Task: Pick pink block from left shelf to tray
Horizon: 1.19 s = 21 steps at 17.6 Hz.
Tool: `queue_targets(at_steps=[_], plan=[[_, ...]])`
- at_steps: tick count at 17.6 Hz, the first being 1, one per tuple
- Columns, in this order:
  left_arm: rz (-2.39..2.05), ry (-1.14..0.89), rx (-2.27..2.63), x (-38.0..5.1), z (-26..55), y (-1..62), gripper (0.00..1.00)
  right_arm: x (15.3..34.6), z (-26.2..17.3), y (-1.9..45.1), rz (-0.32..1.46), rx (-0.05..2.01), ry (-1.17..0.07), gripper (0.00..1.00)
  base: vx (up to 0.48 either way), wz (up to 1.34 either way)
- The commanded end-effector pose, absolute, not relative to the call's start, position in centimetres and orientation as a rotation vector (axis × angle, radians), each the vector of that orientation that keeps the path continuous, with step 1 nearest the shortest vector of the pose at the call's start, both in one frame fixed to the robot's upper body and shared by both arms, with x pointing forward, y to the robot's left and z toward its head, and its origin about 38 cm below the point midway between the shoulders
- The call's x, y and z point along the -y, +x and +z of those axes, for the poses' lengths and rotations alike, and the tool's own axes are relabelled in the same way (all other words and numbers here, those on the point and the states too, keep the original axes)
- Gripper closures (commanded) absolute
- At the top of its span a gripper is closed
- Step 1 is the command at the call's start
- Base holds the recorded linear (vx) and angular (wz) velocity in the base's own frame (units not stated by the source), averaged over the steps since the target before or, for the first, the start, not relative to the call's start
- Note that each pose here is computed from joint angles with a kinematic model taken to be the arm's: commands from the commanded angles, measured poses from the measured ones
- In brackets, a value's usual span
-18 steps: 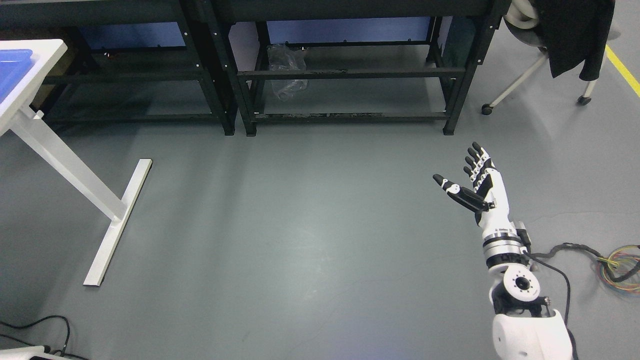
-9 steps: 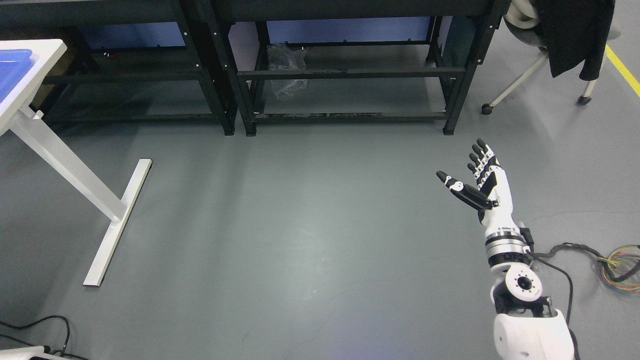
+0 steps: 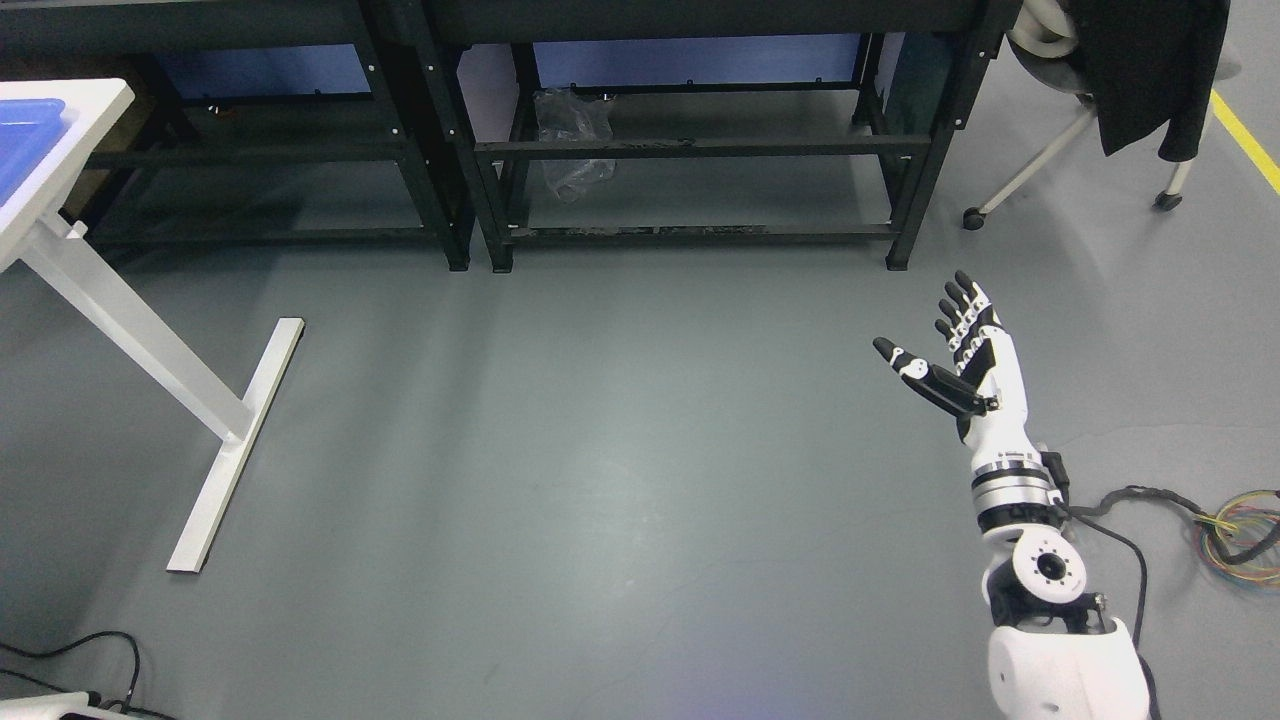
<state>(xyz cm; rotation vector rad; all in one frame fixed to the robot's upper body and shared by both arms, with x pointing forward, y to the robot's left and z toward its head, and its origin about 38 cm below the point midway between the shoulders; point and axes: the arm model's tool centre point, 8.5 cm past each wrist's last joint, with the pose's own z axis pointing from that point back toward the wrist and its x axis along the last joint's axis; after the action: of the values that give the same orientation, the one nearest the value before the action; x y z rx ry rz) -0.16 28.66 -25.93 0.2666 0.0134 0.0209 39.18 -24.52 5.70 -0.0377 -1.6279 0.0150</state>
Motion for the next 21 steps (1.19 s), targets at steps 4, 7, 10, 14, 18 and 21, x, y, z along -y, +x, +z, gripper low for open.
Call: queue_targets(at_steps=[4,7,10,14,18,21], plan=[[0.020,0.282,-0.028,-29.7,-25.8,-1.6,0.00,27.3,7.4,39.7,0.368,1.624,-0.516,0.01,0.000,0.00],[0.020,0.282,-0.028,-29.7,-25.8,-1.6,0.00,27.5,9.0,39.5,0.461,1.652,-0.604,0.01,0.000,0.00],[0.020,0.282,-0.028,-29.7,-25.8,-1.6,0.00,27.5,10.5,39.5,0.698,1.622,-0.829,0.01,0.000,0.00],[0.020,0.282,-0.028,-29.7,-25.8,-1.6,0.00,27.9,12.3,39.2,0.860,1.625,-0.963,0.00,0.036,0.00],[0.020,0.282,-0.028,-29.7,-25.8,-1.6,0.00,25.9,11.4,38.8,1.042,1.598,-1.034,0.01,0.083,0.00],[0.020,0.282,-0.028,-29.7,-25.8,-1.6,0.00,25.3,11.0,38.8,1.121,1.520,-1.149,0.01,0.122,0.01]])
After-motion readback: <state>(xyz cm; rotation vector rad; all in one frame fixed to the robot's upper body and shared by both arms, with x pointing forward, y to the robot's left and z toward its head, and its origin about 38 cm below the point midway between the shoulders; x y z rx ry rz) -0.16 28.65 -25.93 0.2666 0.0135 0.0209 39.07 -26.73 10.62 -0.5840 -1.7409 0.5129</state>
